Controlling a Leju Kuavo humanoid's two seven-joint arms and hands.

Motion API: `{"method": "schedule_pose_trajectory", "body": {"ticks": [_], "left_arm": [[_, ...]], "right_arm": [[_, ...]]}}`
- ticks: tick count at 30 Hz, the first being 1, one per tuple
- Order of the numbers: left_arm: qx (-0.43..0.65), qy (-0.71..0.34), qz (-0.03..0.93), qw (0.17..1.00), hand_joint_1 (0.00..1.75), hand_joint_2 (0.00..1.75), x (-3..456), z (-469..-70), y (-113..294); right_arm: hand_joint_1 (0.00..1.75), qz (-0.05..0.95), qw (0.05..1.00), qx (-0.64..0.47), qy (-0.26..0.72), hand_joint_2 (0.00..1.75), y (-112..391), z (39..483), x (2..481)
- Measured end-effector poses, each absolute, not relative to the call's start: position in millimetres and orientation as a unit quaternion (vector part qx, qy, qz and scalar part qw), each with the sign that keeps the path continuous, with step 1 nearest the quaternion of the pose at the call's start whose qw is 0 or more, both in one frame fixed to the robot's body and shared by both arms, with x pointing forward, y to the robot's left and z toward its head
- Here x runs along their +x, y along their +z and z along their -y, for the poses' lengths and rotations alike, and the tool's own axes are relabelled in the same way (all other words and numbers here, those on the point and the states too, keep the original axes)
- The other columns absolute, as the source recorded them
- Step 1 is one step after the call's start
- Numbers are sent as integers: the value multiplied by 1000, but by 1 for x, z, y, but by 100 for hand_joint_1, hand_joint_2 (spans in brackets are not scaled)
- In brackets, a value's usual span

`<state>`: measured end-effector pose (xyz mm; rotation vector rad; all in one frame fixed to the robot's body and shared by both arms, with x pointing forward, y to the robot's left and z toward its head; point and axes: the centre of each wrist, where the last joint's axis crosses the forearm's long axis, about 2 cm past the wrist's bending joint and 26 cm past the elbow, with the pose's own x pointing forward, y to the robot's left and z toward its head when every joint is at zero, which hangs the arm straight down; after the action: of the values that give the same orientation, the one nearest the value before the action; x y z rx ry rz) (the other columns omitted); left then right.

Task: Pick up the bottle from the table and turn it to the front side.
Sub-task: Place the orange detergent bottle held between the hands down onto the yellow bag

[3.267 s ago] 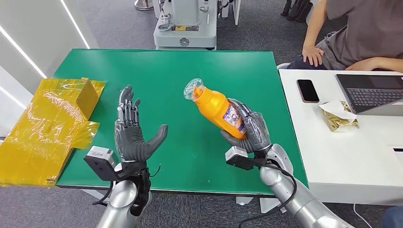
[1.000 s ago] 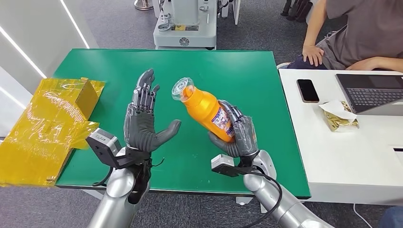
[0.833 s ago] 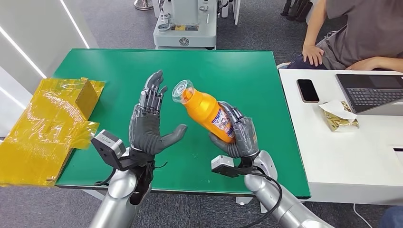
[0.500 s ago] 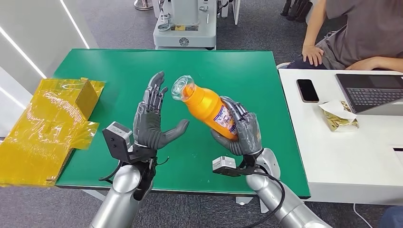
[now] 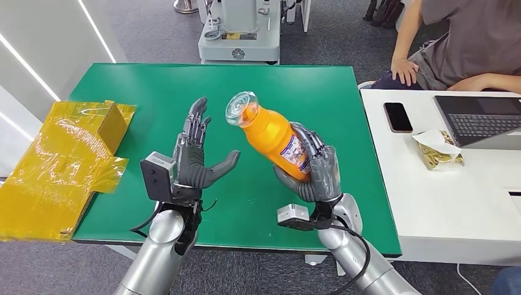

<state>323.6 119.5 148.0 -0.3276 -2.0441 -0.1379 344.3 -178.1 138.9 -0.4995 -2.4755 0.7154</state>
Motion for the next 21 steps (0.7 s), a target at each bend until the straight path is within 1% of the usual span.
{"method": "schedule_pose_trajectory", "body": {"ticks": [14,21], "left_arm": [[-157,-77,848,500,0,175,323,-115,154],[-185,-89,852,481,0,175,325,-102,170]], "right_arm": [[175,892,307,-176,280,175,117,181,348],[175,895,323,-160,264,175,128,161,362]]}}
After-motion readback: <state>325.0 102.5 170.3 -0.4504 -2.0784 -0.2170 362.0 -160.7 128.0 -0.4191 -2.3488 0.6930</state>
